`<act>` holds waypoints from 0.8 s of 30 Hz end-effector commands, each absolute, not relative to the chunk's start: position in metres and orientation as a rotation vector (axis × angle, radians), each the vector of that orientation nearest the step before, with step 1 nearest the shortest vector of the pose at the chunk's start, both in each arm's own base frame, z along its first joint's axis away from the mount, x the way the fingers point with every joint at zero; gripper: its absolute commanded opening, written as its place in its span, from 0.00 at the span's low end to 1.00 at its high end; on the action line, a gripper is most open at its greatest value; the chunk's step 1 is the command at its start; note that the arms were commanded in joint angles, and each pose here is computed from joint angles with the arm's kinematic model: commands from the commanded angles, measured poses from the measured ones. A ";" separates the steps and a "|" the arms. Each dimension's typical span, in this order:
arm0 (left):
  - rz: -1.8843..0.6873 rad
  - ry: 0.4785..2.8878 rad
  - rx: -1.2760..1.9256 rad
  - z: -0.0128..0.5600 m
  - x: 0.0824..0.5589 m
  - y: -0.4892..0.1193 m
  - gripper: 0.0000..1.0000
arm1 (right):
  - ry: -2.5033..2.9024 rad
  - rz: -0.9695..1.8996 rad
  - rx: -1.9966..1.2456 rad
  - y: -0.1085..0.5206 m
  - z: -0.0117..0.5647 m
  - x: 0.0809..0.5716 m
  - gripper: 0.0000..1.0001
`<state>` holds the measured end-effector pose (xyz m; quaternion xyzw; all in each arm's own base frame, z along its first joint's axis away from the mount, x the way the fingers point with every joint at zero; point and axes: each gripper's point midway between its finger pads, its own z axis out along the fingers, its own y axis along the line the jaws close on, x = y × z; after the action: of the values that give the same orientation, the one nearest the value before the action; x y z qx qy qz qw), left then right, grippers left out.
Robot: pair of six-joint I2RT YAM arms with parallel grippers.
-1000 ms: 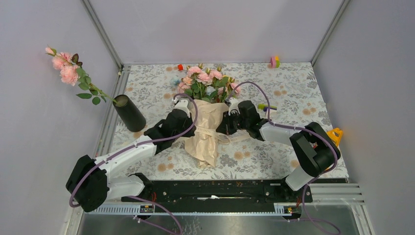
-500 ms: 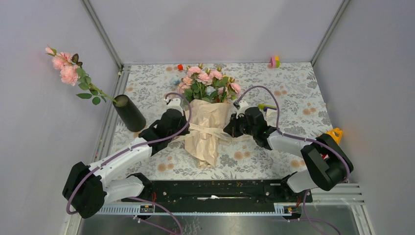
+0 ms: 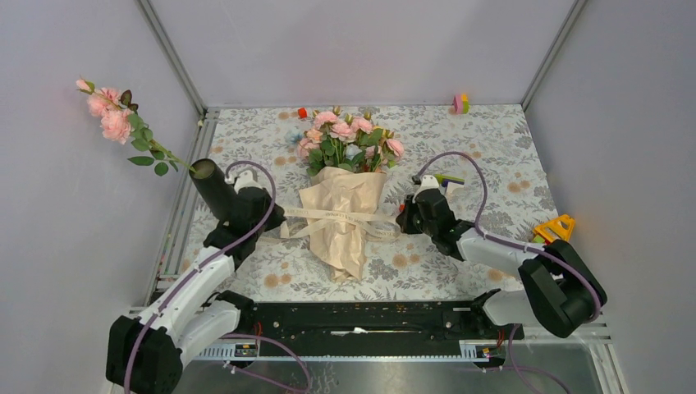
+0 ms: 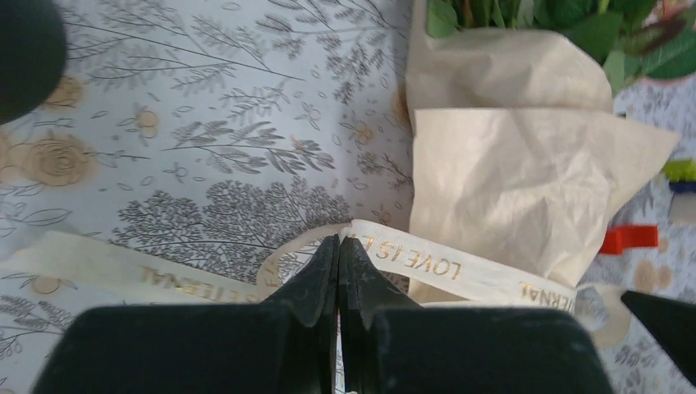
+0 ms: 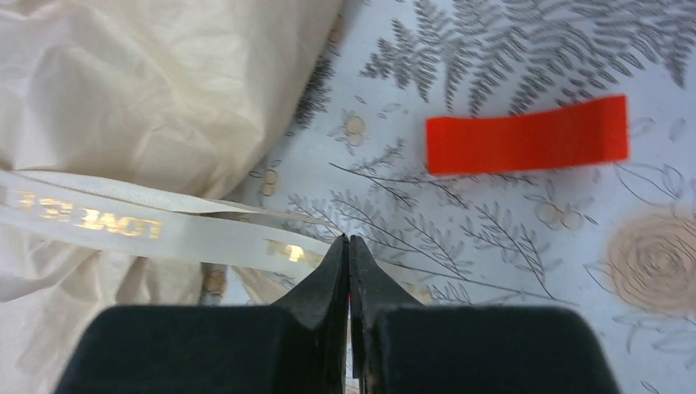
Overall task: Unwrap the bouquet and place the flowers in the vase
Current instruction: Untie the ribbon from the wrapping paper.
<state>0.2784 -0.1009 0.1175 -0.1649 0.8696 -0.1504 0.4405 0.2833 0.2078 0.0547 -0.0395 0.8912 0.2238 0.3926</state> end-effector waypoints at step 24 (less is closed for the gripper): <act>-0.126 2.085 -0.591 0.186 0.258 0.015 0.00 | 2.248 0.117 0.332 0.116 0.042 0.271 0.00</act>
<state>0.2626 -0.0074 0.1645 -0.2889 0.8368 -0.1252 0.4479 0.2704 0.1280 0.0368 0.1079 0.9060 0.0691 0.4035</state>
